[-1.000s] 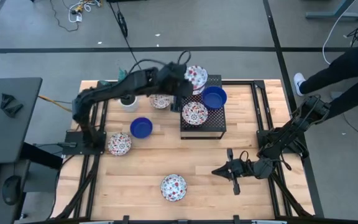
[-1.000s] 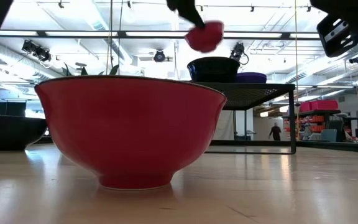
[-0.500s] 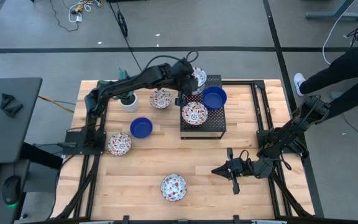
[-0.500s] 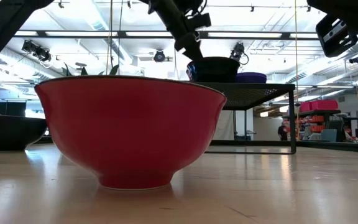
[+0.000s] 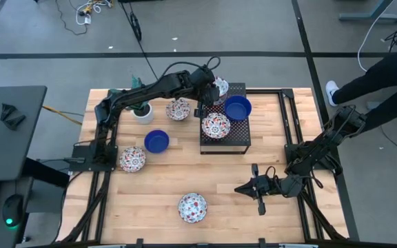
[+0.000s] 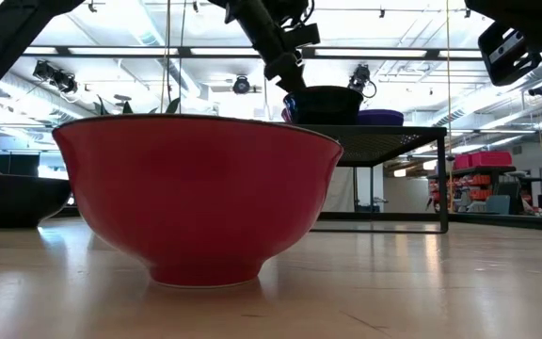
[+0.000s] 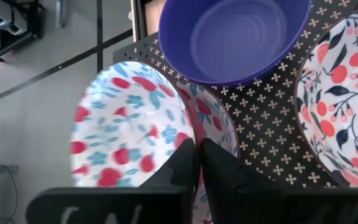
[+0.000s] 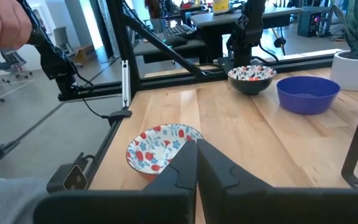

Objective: Pick & Place Mini bowls
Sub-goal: Stack the left red white bowl on top of the red white bowl on the shelf

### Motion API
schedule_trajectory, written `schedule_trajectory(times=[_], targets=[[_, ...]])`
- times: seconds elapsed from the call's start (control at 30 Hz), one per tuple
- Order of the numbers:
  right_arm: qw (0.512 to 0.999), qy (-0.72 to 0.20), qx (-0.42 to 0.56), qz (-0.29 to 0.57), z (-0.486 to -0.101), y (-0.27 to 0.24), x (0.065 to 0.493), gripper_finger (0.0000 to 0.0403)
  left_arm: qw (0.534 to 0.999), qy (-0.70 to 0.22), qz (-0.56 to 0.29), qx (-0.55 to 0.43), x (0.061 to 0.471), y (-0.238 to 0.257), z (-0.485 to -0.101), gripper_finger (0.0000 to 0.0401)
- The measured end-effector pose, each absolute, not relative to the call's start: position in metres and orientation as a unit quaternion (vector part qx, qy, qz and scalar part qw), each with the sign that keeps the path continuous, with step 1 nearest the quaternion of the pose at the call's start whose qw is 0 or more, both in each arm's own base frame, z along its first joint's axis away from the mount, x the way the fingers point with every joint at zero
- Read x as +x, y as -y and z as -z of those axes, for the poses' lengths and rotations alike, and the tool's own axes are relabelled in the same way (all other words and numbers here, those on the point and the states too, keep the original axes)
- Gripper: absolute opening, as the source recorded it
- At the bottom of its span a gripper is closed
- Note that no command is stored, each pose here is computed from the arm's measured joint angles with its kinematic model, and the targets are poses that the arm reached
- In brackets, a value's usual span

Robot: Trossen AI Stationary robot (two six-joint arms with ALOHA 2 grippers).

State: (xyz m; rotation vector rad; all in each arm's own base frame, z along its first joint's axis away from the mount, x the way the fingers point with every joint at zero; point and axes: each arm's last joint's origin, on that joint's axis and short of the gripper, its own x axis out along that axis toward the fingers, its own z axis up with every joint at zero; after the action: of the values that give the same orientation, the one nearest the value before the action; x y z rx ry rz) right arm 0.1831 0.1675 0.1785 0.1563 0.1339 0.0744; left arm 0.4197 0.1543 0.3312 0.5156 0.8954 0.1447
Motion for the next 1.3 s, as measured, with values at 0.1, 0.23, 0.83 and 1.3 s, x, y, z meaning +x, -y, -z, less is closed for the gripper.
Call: schedule_trajectory(times=[0.1, 0.23, 0.83, 1.3], targets=[[0.994, -0.067, 0.078, -0.037, -0.179, -0.168, 0.183, 0.0013, 0.866, -0.43, -0.068, 0.246, 0.419, -0.154, -0.331, 0.0028], [0.994, -0.067, 0.078, -0.037, -0.179, -0.168, 0.183, 0.0013, 0.862, -0.44, -0.063, 0.243, 0.418, -0.153, -0.329, 0.0021], [0.994, -0.066, 0.076, -0.038, -0.179, -0.168, 0.183, 0.0013, 0.849, -0.467, -0.055, 0.242, 0.426, -0.155, -0.31, 0.0024], [0.994, -0.067, 0.074, -0.038, -0.179, -0.167, 0.183, 0.0013, 0.84, -0.472, -0.075, 0.256, 0.427, -0.149, -0.312, 0.0091]])
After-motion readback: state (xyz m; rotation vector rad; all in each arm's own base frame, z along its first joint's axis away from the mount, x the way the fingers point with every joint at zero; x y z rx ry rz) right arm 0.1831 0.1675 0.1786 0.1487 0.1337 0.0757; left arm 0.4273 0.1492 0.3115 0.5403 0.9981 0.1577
